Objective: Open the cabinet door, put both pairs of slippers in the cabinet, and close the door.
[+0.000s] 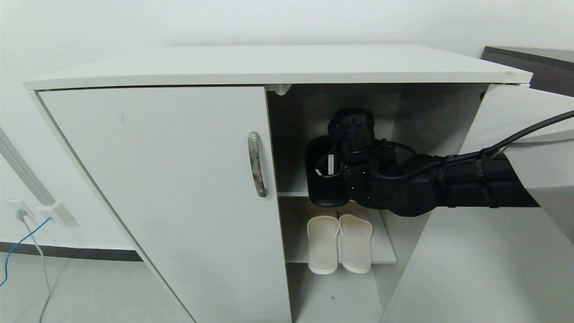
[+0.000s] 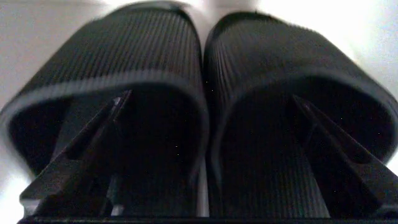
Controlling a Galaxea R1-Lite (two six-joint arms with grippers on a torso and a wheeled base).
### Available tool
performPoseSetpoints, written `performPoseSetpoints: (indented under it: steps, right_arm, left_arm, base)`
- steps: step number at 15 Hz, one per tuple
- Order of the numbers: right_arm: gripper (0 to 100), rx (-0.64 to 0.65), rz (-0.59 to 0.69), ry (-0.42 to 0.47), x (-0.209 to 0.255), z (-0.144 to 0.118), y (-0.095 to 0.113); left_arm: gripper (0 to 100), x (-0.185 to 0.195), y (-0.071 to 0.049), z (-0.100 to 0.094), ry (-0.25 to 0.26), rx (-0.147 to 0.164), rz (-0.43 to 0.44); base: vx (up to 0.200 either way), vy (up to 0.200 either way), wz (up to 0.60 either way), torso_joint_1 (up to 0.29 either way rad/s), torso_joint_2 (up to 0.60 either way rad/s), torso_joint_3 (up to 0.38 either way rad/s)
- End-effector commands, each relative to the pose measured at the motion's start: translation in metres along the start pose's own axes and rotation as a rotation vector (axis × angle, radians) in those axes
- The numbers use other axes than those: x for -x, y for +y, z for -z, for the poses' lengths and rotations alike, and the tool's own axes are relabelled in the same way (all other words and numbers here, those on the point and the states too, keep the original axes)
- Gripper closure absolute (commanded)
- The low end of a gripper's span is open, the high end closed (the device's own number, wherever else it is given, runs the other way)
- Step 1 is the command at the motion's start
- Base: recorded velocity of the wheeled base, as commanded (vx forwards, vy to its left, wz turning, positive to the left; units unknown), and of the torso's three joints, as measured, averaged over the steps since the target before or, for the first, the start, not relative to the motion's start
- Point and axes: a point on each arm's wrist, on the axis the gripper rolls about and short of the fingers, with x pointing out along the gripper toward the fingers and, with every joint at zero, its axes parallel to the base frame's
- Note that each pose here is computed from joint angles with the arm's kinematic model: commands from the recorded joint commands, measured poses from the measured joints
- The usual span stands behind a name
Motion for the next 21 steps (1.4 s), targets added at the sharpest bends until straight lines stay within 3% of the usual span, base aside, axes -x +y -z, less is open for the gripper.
performPoseSetpoints:
  steps: [1, 6, 11, 18, 19, 21]
  right_arm:
    - [0, 0.0, -0.027, -0.001, 0.024, -0.006, -0.006]
    - [0, 0.01, -0.078, 0.017, 0.07, -0.001, -0.023]
    - [0, -0.008, -0.183, -0.022, 0.128, 0.011, -0.041]
    - [0, -0.016, -0.232, -0.035, 0.138, 0.023, -0.045]
    - [100, -0.019, -0.234, -0.037, 0.138, 0.022, -0.044]
    - [100, -0.016, -0.237, -0.036, 0.138, 0.023, -0.044]
  left_arm:
    - [100, 0.0, 0.0, 0.0, 0.001, 0.0, 0.0]
    - [100, 0.0, 0.0, 0.0, 0.001, 0.0, 0.0]
    - [100, 0.0, 0.0, 0.0, 0.001, 0.001, 0.0]
    - [100, 0.0, 0.0, 0.0, 0.001, 0.0, 0.0]
    - [100, 0.0, 0.0, 0.0, 0.001, 0.0, 0.0]
    - [100, 0.0, 0.0, 0.0, 0.001, 0.0, 0.0]
  base:
    - [0.0, 0.0, 0.0, 0.0, 0.0, 0.0]
    - [0.0, 0.0, 0.0, 0.0, 0.0, 0.0]
    - [0.0, 0.0, 0.0, 0.0, 0.0, 0.0]
    - [0.0, 0.0, 0.0, 0.0, 0.0, 0.0]
    - [0.0, 0.0, 0.0, 0.0, 0.0, 0.0]
    - [0.0, 0.0, 0.0, 0.0, 0.0, 0.0]
